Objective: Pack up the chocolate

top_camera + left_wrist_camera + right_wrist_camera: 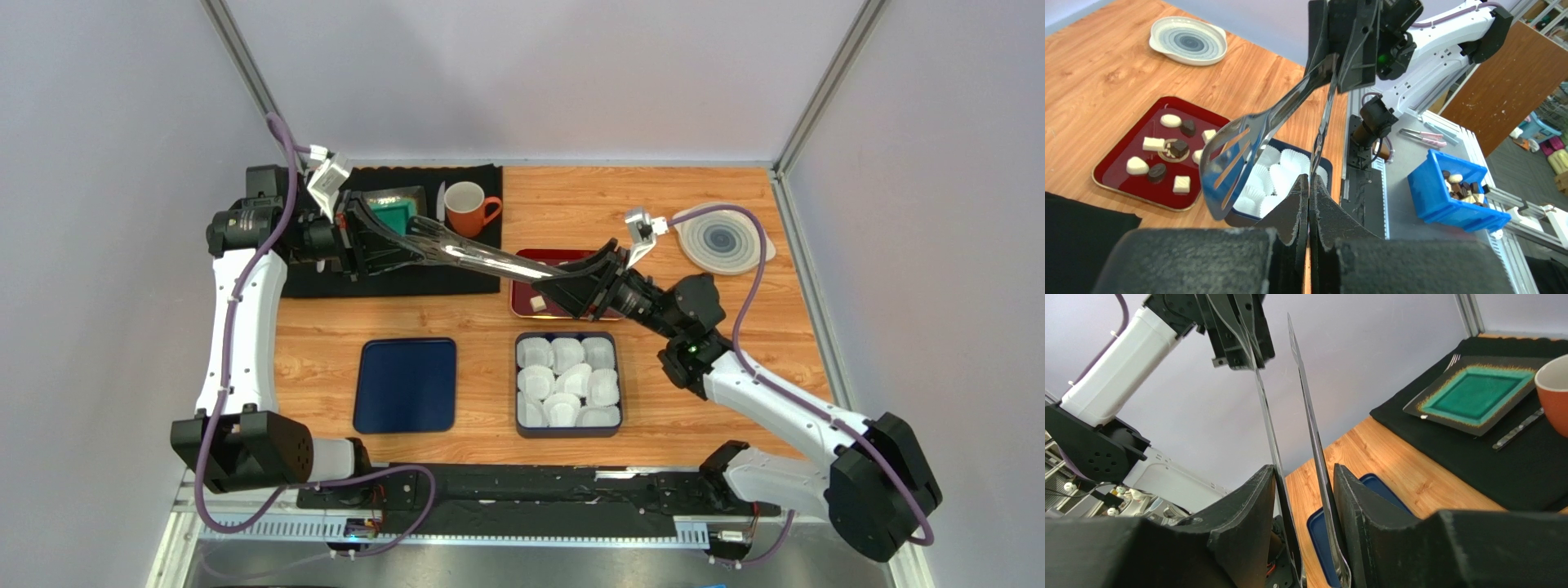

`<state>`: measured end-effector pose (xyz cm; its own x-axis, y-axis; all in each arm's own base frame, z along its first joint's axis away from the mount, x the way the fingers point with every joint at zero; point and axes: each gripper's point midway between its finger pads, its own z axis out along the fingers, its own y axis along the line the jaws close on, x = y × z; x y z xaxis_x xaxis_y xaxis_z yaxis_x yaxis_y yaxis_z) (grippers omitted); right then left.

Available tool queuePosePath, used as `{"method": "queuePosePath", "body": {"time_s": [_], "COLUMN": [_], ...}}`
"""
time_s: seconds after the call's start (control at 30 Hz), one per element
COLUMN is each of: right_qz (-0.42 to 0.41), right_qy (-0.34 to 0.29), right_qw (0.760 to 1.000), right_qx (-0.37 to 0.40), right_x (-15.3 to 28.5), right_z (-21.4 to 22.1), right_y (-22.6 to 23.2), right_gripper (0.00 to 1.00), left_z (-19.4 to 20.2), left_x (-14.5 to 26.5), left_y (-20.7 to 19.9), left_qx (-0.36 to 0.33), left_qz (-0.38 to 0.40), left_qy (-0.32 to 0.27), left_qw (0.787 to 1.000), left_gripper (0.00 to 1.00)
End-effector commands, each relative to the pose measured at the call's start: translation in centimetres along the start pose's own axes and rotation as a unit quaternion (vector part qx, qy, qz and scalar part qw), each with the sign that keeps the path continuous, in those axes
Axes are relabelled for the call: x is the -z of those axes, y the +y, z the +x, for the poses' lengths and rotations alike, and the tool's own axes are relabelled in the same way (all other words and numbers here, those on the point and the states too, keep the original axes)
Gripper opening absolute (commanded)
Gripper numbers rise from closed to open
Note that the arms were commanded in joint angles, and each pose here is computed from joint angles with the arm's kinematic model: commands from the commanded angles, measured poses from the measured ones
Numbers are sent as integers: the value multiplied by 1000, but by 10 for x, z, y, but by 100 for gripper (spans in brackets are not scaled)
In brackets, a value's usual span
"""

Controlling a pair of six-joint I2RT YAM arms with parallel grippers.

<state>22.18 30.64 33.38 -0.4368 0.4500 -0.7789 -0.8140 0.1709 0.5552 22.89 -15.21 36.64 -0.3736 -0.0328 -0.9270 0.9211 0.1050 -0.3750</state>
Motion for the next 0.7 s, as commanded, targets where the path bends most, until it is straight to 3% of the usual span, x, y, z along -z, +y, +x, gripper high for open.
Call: {"method": "queuePosePath", "body": {"time_s": [0.0,0.13,0.37,0.57,0.67], "right_qz": [-79,-62,-3,33,60], "right_qy": [-110,-80,-6,15,17], "right_qw": [989,992,996,993,991], "right_qx": [61,75,92,111,122], "right_x": [-8,-9,-6,-4,-5], "right_z": [-84,-83,-85,-97,-106], "right_y": [72,73,69,68,61], "right_gripper": [7,0,0,0,0], "left_z": [-9,-7,-2,0,4], "left_x": [-10,-8,-4,-4,-4], "left_y": [-38,-36,-37,-42,-46], "left_qx": [13,16,6,-3,-5], "left_qz": [94,89,84,85,86], "left_qy": [-60,-63,-63,-61,-59], "left_qw": [994,994,994,995,995], "left_gripper": [0,2,11,14,25]}}
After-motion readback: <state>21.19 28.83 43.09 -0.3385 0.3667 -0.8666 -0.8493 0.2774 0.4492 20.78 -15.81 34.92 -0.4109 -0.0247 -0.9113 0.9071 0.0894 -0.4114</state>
